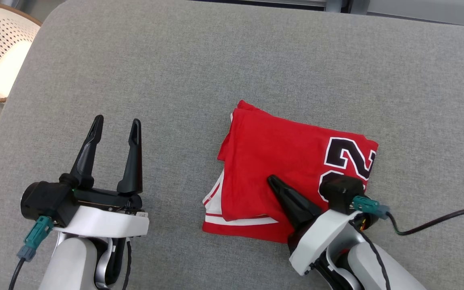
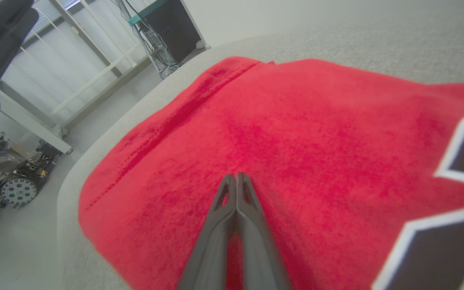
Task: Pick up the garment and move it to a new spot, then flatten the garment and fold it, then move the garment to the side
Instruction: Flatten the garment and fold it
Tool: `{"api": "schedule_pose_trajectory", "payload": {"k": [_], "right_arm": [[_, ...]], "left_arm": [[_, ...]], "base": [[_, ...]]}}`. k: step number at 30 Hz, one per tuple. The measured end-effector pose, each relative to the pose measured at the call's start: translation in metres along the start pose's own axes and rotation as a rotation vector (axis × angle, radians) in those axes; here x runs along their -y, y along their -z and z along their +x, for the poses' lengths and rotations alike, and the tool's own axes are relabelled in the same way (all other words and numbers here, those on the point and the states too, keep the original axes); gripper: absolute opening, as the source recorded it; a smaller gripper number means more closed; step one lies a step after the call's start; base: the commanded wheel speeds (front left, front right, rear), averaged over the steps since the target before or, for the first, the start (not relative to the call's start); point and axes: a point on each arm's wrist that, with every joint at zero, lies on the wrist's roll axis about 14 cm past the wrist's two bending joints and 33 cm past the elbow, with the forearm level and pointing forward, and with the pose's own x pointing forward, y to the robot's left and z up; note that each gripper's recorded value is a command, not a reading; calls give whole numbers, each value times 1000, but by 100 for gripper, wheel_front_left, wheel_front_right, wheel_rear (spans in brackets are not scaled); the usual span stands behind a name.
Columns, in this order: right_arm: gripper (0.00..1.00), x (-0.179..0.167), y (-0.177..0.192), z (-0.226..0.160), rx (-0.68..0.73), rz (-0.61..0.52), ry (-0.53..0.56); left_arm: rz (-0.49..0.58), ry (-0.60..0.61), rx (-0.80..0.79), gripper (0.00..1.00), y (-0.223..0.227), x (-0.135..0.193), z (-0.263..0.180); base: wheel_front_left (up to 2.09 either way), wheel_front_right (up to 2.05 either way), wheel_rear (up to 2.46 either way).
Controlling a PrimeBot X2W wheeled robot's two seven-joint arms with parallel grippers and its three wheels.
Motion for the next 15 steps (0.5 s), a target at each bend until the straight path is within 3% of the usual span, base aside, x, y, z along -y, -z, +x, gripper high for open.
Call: {"api": "schedule_pose_trajectory", "payload": {"k": [7, 11, 15], "right_arm": [[0, -20, 14, 0, -78, -51, -76], [0, -12, -12, -5, 21, -68, -44], [0, 15, -51, -24, 167, -97, 61]], "left_arm": [[-4, -5, 10, 100, -1, 0, 2], [-10, 0, 16, 100, -2, 3, 5], [-14, 24, 19, 100, -1, 9, 6]], "base": [[0, 0, 0], [0, 0, 0], [0, 0, 0]]}}
